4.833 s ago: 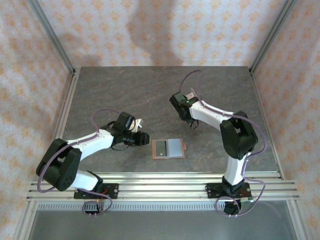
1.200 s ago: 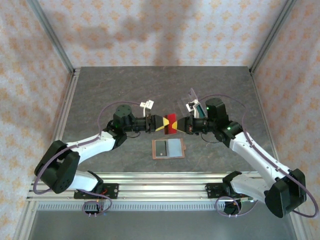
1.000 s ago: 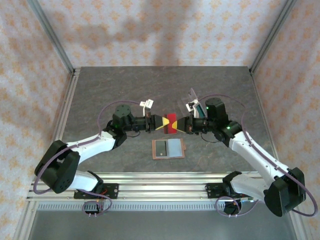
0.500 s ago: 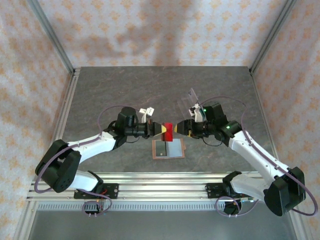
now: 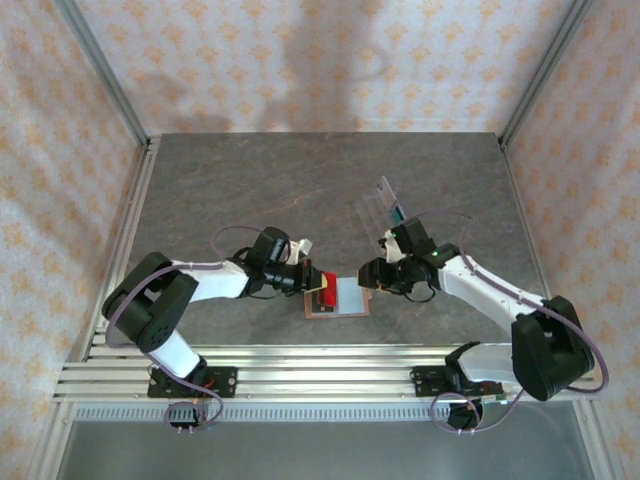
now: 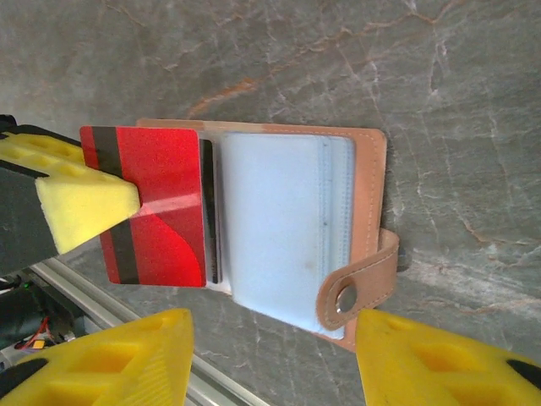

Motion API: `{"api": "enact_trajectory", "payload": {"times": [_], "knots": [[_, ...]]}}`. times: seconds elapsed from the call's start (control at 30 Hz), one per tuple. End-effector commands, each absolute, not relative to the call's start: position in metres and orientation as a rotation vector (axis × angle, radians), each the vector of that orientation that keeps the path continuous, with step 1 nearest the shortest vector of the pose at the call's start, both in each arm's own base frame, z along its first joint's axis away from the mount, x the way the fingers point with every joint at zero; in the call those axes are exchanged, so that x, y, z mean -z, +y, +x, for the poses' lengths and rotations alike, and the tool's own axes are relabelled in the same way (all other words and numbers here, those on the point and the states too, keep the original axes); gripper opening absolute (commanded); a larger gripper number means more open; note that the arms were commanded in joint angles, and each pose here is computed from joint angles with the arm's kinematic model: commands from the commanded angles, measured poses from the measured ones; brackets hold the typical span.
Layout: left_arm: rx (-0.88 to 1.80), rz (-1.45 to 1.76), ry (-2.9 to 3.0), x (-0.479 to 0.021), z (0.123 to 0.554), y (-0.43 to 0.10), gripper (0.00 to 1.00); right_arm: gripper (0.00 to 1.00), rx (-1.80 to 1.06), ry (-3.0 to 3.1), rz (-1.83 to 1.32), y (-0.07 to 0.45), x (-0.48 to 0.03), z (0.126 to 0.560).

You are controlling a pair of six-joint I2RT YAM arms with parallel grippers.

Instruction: Put the credit cards into the card holder

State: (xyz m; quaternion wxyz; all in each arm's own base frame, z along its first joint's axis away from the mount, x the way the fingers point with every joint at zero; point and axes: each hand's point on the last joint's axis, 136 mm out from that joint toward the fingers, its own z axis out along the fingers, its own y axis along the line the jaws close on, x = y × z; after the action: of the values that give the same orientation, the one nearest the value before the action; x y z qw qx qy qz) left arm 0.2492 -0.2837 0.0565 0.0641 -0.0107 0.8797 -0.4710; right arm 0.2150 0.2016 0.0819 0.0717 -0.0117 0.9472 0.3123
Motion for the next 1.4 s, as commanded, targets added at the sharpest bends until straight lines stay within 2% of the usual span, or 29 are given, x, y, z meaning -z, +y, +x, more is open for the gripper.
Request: {"api": "enact_trajectory", "payload": {"times": [0.0,0.13,0.33,0.73,1.03,1.23,1.37], "knots": [[1.474,-0.006,2.611,-0.059,0.251,-0.291,0.00,0.53,-0.950,2.835,-0.048,0.203,-0.071,0.219],[1.457,-0.033,2.644,-0.045,0.249,-0.289,0.00,0.53,-0.987,2.846,-0.025,0.204,-0.065,0.220],[1.603,-0.101,2.572,-0.049,0.255,-0.299,0.00,0.53,-1.005,2.859,-0.017,0.204,-0.060,0.217],[1.724,-0.163,2.504,-0.047,0.255,-0.305,0.00,0.52,-0.992,2.873,0.001,0.202,-0.052,0.217],[1.522,-0.042,2.633,-0.043,0.242,-0.295,0.00,0.51,-0.992,2.891,-0.009,0.202,-0.047,0.216],[1.573,-0.052,2.613,-0.045,0.240,-0.301,0.00,0.55,-0.871,2.919,-0.010,0.190,-0.041,0.216],[1.596,-0.056,2.611,-0.043,0.240,-0.306,0.00,0.61,-0.762,2.921,-0.005,0.178,-0.040,0.218]]}}
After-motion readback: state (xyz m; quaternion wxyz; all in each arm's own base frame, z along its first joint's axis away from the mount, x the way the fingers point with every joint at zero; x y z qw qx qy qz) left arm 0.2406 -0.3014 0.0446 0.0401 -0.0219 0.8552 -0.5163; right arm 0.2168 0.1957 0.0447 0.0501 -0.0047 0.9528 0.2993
